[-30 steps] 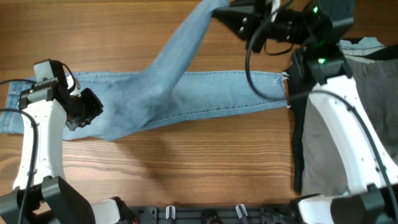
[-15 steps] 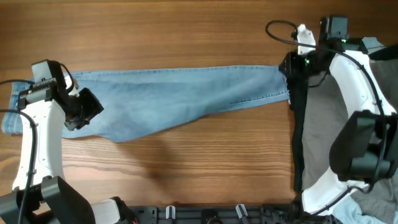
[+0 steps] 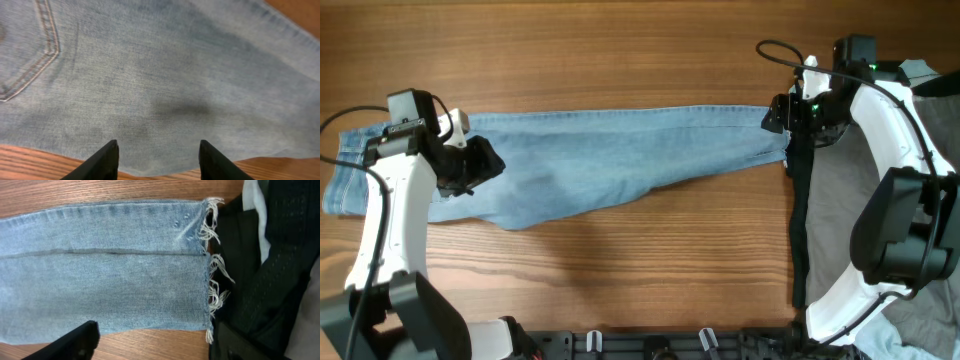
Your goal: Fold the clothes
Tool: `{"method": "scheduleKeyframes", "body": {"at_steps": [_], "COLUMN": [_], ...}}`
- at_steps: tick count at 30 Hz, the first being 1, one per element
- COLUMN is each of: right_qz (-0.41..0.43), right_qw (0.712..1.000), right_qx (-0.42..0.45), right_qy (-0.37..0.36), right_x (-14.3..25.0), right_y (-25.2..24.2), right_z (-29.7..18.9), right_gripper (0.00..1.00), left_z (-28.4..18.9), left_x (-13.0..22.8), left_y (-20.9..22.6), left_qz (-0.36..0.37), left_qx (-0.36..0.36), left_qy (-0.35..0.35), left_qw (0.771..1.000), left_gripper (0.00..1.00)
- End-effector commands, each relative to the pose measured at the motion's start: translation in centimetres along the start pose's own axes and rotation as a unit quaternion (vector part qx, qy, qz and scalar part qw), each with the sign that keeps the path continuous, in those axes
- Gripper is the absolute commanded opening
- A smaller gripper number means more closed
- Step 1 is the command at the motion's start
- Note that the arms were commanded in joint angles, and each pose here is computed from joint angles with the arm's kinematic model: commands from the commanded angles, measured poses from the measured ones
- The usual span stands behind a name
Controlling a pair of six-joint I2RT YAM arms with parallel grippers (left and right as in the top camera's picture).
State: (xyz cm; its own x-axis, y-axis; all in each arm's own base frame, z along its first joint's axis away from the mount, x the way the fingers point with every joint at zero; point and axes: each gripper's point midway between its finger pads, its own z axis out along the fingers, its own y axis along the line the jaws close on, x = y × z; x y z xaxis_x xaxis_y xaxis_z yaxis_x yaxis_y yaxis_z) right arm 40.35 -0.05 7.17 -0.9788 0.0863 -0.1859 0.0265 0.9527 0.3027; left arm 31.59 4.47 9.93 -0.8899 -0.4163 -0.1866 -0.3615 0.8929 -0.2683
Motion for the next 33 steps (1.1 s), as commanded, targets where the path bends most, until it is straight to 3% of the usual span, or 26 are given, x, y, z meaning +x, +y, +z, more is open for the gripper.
{"method": "scheduleKeyframes", "body": {"at_steps": [1,2,3,4,5,8,11,13,16,19,25,28,30,31,32,33], "right_qz": [0.029,0.051,0.071,0.075,0.074,0.067,0.062,0.061,0.059,0.059,0.057,0.076,0.088,0.126,0.153,0.182], "right_qw": [0.999,0.998,0.996,0.995,0.995,0.995,0.995,0.995,0.996,0.996,0.996,0.995,0.993,0.989,0.986,0.982], "right_qx": [-0.009,-0.008,-0.008,-0.017,-0.033,-0.040,-0.041,-0.041,-0.041,-0.041,-0.040,-0.040,-0.064,-0.042,-0.017,0.014], "right_qy": [0.030,0.041,0.051,0.056,0.061,0.065,0.066,0.064,0.058,0.057,0.053,0.052,0.053,0.057,0.057,0.054], "right_x": [1.8,2.7,3.4,3.9,4.3,4.6,4.7,4.5,4.2,4.2,4.0,3.9,3.9,4.1,4.1,4.2], "right_y": [0.0,-0.2,-0.2,0.0,0.5,0.7,0.7,0.6,0.6,0.6,0.6,0.6,1.6,1.3,0.6,-0.2], "right_z": [1.3,1.8,2.2,2.5,2.8,2.9,2.9,2.9,3.0,3.0,3.0,3.0,3.0,3.2,3.4,3.4], "right_gripper": [0.78,0.63,0.62,0.63,0.74,0.78,0.78,0.78,0.79,0.79,0.79,0.73,0.63,0.62,0.61,0.58], "left_z": [2.0,2.6,3.3,3.9,5.0,7.6,7.5,6.5,5.7,6.4,8.2,8.6,8.9,9.3,9.7,10.5], "left_x": [0.1,0.2,0.3,0.4,0.0,-2.0,-3.4,-4.5,-6.4,-8.1,-9.7,-9.2,-8.7,-8.0,-7.6,-6.9], "left_y": [0.3,0.1,-0.1,-0.1,-0.4,-1.7,-0.5,1.5,4.0,5.1,1.7,-0.1,-1.7,-3.1,-3.6,-3.8], "left_qz": [-0.004,0.011,0.020,0.021,0.027,0.057,0.022,-0.017,-0.052,-0.040,0.010,0.046,0.101,0.135,0.146,0.150], "left_qx": [0.013,0.024,0.027,0.028,0.032,0.050,0.024,0.014,0.027,0.007,0.068,0.073,0.077,0.080,0.078,0.069], "left_qy": [0.024,0.033,0.043,0.048,0.050,0.021,-0.002,-0.022,-0.057,-0.090,-0.111,-0.104,-0.100,-0.091,-0.084,-0.071], "left_qw": [1.000,0.999,0.999,0.998,0.998,0.997,0.999,1.000,0.997,0.995,0.992,0.991,0.987,0.983,0.983,0.984], "left_gripper": [0.52,0.47,0.43,0.43,0.51,0.70,0.60,0.60,0.69,0.68,0.69,0.65,0.65,0.64,0.59,0.47]}}
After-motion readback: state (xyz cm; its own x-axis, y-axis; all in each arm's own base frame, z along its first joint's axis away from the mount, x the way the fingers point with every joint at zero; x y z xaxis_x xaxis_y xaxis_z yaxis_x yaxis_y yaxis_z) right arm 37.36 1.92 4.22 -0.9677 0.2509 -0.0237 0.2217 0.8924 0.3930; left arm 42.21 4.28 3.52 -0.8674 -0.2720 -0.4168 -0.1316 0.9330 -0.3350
